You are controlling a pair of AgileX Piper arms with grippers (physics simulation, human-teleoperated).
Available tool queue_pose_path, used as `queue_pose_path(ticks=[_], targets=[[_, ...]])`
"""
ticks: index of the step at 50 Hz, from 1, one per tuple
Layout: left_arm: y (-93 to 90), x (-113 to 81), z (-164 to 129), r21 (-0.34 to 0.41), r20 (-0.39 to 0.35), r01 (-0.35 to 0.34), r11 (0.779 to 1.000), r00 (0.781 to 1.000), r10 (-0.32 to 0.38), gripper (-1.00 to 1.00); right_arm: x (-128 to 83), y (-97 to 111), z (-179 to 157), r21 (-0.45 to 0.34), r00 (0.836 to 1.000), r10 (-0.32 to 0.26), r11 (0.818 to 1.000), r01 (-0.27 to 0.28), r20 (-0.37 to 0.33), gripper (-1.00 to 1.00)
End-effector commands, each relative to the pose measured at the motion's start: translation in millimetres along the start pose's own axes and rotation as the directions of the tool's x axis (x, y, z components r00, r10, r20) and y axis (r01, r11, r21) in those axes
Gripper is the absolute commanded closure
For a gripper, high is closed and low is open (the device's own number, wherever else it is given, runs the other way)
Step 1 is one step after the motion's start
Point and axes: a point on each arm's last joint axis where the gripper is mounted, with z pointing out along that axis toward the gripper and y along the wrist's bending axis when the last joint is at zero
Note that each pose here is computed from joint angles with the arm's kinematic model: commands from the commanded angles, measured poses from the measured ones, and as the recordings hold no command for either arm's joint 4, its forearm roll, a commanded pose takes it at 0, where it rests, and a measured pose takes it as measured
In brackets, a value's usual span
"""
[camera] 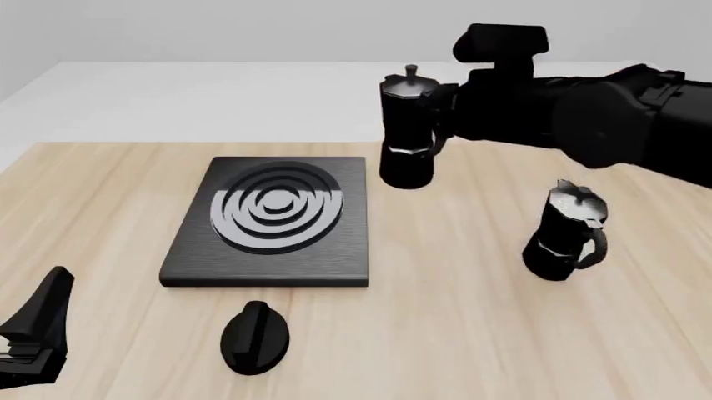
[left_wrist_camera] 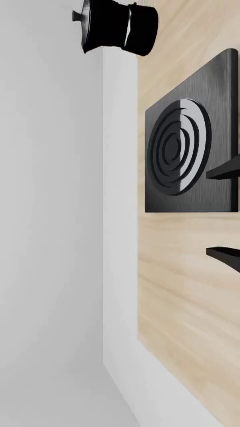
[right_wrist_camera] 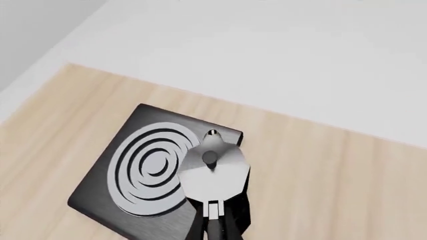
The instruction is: Put both moka pots on the stove.
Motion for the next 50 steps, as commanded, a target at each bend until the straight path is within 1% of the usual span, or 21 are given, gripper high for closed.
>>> queue_pose_path(ticks=[1, 8, 19, 30, 38, 41, 42, 46, 47, 50], targets=[[0.0, 0.0, 0.0, 0.000, 0.000, 0.000, 1.000, 1.000, 0.000, -1.00, -26.5, 6.7, 7.0, -0.017, 0.998, 0.005, 1.000, -0.004, 0.063, 1.00], [0.0, 0.0, 0.0, 0.000, 0.000, 0.000, 1.000, 1.000, 0.000, -1.00, -34.1, 11.5, 19.3, -0.026, 0.998, 0.011, 1.000, -0.010, 0.063, 1.00], [0.0, 0.0, 0.0, 0.000, 0.000, 0.000, 1.000, 1.000, 0.000, -1.00, -45.4, 11.7, 36.4, -0.022, 0.998, 0.019, 1.000, -0.018, 0.067, 1.00], [0.0, 0.0, 0.0, 0.000, 0.000, 0.000, 1.000, 1.000, 0.000, -1.00, -55.2, 14.6, 50.1, -0.025, 0.997, 0.004, 1.000, -0.002, 0.077, 1.00], [0.0, 0.0, 0.0, 0.000, 0.000, 0.000, 1.000, 1.000, 0.000, -1.00, -62.5, 28.7, 52.7, -0.056, 0.996, -0.018, 0.998, 0.023, 0.093, 1.00], [0.0, 0.0, 0.0, 0.000, 0.000, 0.000, 1.000, 1.000, 0.000, -1.00, -64.2, 36.2, 55.8, -0.072, 0.996, -0.019, 0.997, 0.026, 0.092, 1.00], [0.0, 0.0, 0.0, 0.000, 0.000, 0.000, 1.000, 1.000, 0.000, -1.00, -64.5, 43.4, 58.4, -0.087, 0.996, -0.022, 0.996, 0.029, 0.090, 1.00], [0.0, 0.0, 0.0, 0.000, 0.000, 0.000, 1.000, 1.000, 0.000, -1.00, -65.2, 53.0, 63.0, -0.105, 0.995, -0.037, 0.993, 0.046, 0.092, 1.00], [0.0, 0.0, 0.0, 0.000, 0.000, 0.000, 1.000, 1.000, 0.000, -1.00, -65.1, 58.5, 66.2, -0.116, 0.995, -0.042, 0.992, 0.052, 0.089, 1.00], [0.0, 0.0, 0.0, 0.000, 0.000, 0.000, 1.000, 1.000, 0.000, -1.00, -65.1, 62.4, 67.5, -0.124, 0.995, -0.047, 0.991, 0.058, 0.089, 1.00]])
